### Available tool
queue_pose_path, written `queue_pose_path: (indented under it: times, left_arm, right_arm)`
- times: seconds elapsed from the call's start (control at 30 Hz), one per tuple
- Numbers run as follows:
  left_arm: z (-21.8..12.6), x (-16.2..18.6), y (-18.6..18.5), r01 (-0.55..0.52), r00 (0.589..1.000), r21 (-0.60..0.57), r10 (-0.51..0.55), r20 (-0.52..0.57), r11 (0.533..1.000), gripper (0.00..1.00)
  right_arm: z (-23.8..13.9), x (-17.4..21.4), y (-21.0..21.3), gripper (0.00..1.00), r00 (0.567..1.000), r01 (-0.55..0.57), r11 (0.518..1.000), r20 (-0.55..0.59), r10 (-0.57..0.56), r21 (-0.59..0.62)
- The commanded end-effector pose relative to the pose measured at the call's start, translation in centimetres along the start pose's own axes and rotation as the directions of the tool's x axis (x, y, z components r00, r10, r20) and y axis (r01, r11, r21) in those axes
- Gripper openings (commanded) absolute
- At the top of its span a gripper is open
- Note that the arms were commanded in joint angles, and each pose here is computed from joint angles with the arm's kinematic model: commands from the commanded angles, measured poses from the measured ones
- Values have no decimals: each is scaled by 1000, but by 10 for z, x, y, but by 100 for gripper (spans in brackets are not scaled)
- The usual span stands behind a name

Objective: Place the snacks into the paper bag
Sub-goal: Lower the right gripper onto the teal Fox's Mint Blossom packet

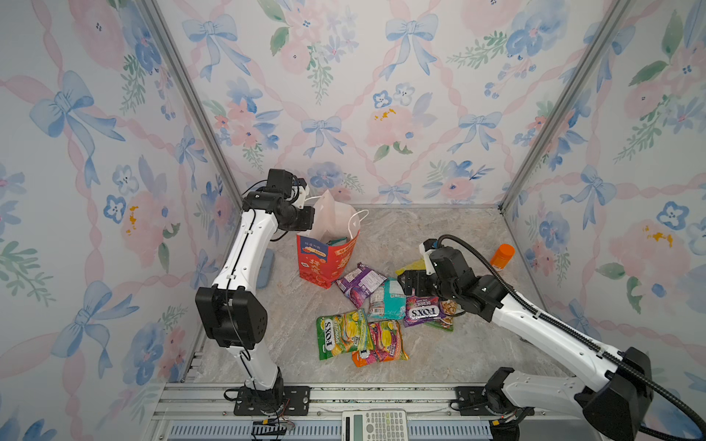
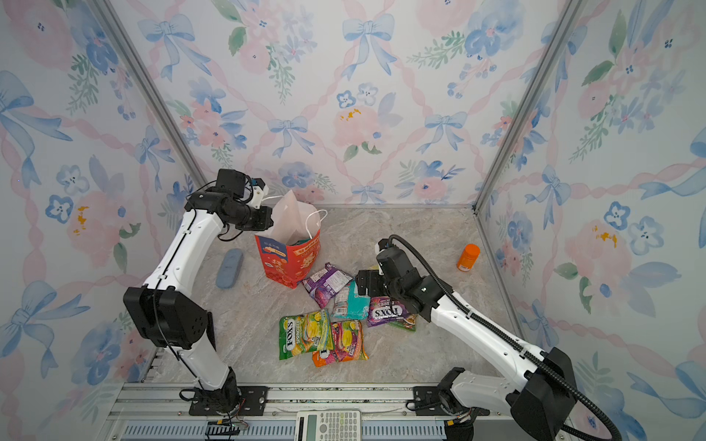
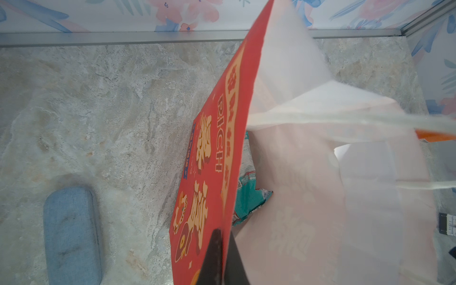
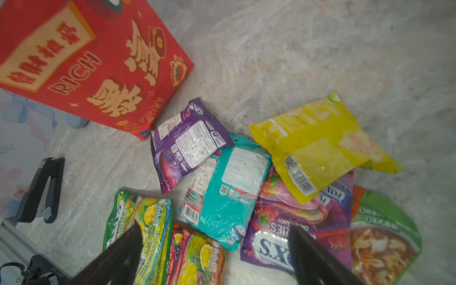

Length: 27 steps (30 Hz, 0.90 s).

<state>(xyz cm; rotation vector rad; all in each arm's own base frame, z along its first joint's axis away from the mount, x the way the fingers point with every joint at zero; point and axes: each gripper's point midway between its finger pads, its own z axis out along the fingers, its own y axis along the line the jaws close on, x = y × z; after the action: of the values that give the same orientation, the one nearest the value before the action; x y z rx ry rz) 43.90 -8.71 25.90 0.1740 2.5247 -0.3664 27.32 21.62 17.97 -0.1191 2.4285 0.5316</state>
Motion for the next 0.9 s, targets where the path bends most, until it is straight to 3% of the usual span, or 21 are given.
queue_pose_path:
  times: [0.0, 0.3, 0.87]
  left_arm:
    - [11, 7, 6, 22, 999, -7, -22, -32, 1000, 0]
    - [9, 6, 5, 23, 999, -6, -23, -29, 1000, 0]
    - [7, 6, 3, 20, 999, 0, -20, -25, 1000, 0]
  right_arm:
    - [14, 15, -5, 91, 992, -125, 992, -26, 124, -21]
    - [56, 44, -17, 67, 974, -174, 985, -150, 171, -3]
    - [104, 61, -31, 55, 946, -238, 971, -227, 233, 6]
